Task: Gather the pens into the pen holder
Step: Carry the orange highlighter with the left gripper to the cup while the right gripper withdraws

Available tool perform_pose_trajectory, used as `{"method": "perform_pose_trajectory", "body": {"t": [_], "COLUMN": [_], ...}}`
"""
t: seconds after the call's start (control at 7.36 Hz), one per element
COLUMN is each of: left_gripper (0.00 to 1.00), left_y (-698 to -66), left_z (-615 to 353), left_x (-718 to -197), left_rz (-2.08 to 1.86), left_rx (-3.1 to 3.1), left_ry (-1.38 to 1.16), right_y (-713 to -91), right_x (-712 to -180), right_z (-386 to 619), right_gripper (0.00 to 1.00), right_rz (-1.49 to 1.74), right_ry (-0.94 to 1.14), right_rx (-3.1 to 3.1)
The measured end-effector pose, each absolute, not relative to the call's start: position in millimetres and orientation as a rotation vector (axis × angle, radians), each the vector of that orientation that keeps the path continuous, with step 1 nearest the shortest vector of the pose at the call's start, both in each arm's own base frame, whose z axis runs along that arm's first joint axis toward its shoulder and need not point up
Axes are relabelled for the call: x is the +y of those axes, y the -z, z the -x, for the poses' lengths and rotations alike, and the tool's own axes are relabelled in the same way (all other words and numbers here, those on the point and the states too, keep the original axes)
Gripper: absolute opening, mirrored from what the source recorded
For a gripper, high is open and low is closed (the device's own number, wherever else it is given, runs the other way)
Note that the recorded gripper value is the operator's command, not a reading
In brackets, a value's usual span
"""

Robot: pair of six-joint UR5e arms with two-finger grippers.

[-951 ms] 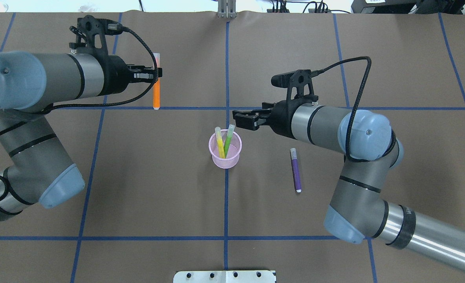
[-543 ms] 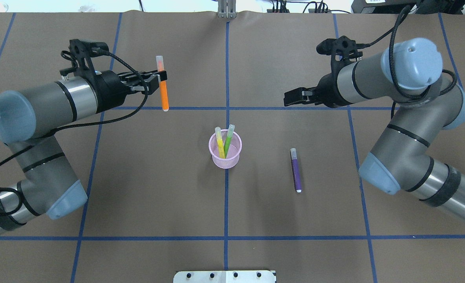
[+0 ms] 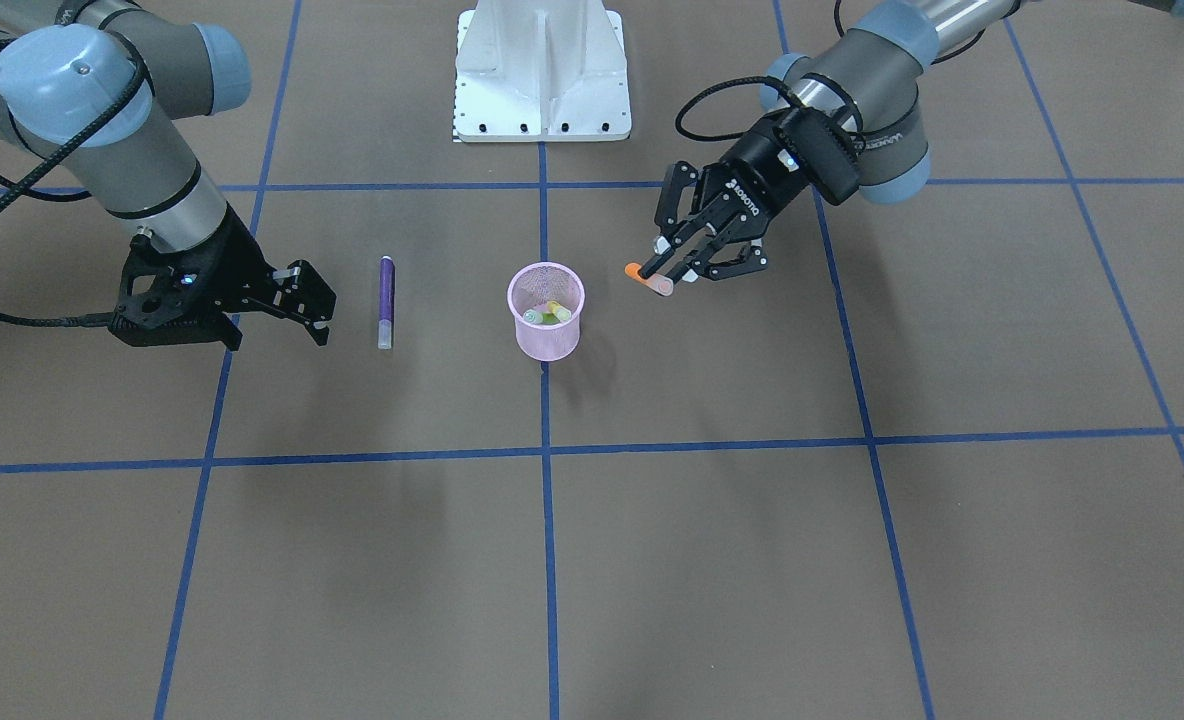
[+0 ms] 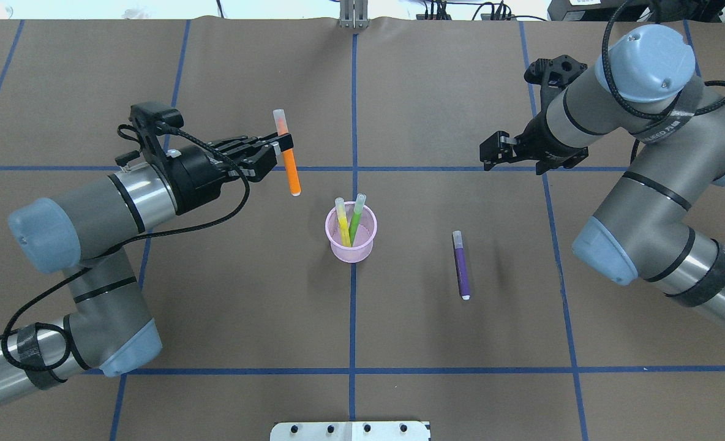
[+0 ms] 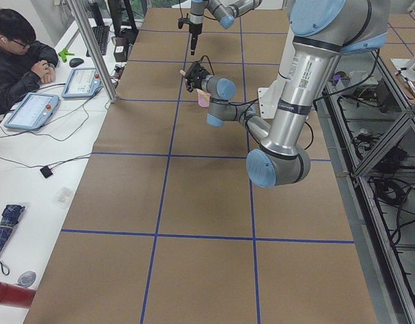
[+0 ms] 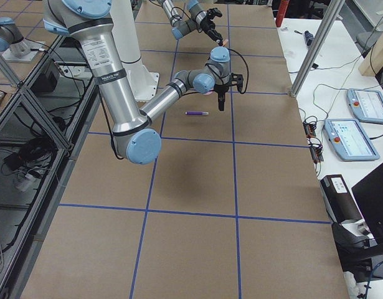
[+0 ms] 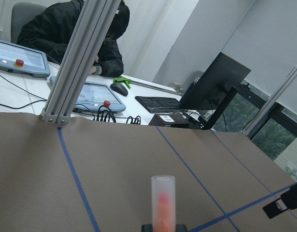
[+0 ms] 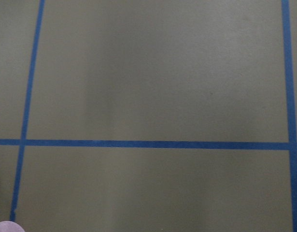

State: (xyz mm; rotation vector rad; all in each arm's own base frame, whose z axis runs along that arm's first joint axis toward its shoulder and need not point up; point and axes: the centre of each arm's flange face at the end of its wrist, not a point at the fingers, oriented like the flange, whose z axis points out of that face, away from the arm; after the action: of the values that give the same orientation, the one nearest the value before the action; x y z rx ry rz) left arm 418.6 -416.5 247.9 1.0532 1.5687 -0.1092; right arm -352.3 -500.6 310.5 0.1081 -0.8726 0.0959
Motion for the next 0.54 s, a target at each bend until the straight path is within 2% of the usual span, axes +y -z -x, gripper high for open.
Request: {"method": "perform_pose_trajectory", "body": {"t": [0.54], "left_gripper": [0.00], "left_y": [-226.7], "left_z": [-483.8], "left_x": [-401.7], "left_rz": [-1.032], "left_rx": [1.592], "left_ry": [0.104], "right_y": [-326.9], "right_x": [-487.1], "right_z": [398.1], "right_gripper": [0.99], "right_rz": [-0.022], "right_ry": [-0.105], "right_rx": [-0.843]}}
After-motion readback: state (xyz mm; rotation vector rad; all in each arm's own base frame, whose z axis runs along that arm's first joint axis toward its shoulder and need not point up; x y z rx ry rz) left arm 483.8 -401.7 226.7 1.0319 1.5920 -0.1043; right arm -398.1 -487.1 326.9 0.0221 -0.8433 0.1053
